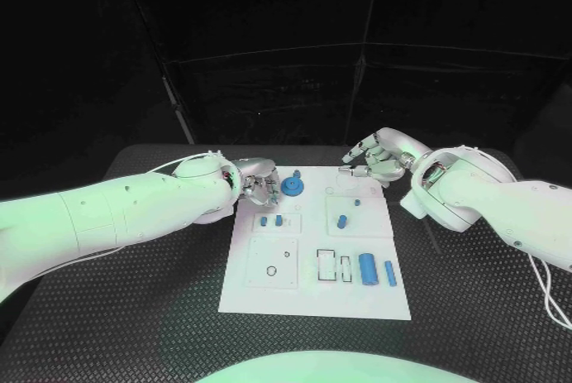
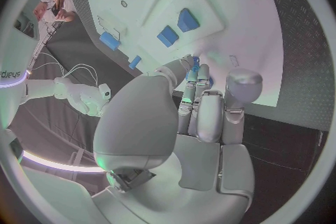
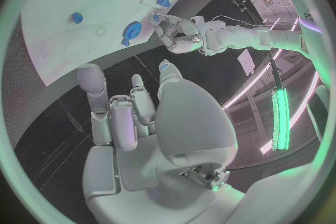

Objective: Assemble the parts on the task board

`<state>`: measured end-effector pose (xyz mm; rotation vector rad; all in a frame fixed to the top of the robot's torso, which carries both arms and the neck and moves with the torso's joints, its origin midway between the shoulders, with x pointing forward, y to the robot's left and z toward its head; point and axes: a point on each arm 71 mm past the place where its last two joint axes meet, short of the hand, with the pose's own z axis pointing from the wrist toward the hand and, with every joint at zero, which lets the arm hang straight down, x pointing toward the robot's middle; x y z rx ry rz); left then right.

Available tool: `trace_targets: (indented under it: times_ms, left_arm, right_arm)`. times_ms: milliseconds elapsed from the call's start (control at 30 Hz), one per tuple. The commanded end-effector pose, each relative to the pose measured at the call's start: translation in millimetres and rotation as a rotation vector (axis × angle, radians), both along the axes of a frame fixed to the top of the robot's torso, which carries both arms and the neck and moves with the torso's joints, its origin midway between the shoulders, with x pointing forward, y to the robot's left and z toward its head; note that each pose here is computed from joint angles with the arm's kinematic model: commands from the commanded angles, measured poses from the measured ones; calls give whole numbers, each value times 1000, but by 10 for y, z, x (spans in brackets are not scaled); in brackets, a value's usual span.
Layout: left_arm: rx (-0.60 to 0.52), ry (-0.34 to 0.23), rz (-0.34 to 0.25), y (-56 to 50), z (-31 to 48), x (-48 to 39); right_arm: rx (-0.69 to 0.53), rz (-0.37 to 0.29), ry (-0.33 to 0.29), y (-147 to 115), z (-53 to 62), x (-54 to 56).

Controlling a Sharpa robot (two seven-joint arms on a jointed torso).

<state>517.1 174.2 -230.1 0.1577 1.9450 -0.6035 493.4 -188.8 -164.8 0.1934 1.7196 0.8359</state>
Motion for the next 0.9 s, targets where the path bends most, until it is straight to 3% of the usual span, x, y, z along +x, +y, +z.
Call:
trace_targets:
  times_ms: [33, 900]
  left_arm:
    - [11, 24, 1, -1, -15, 2]
    - [13, 46, -13, -67, -31, -14]
  right_arm:
    - [8, 3, -11, 9, 20, -1]
    - [9, 6, -11, 22, 18, 2]
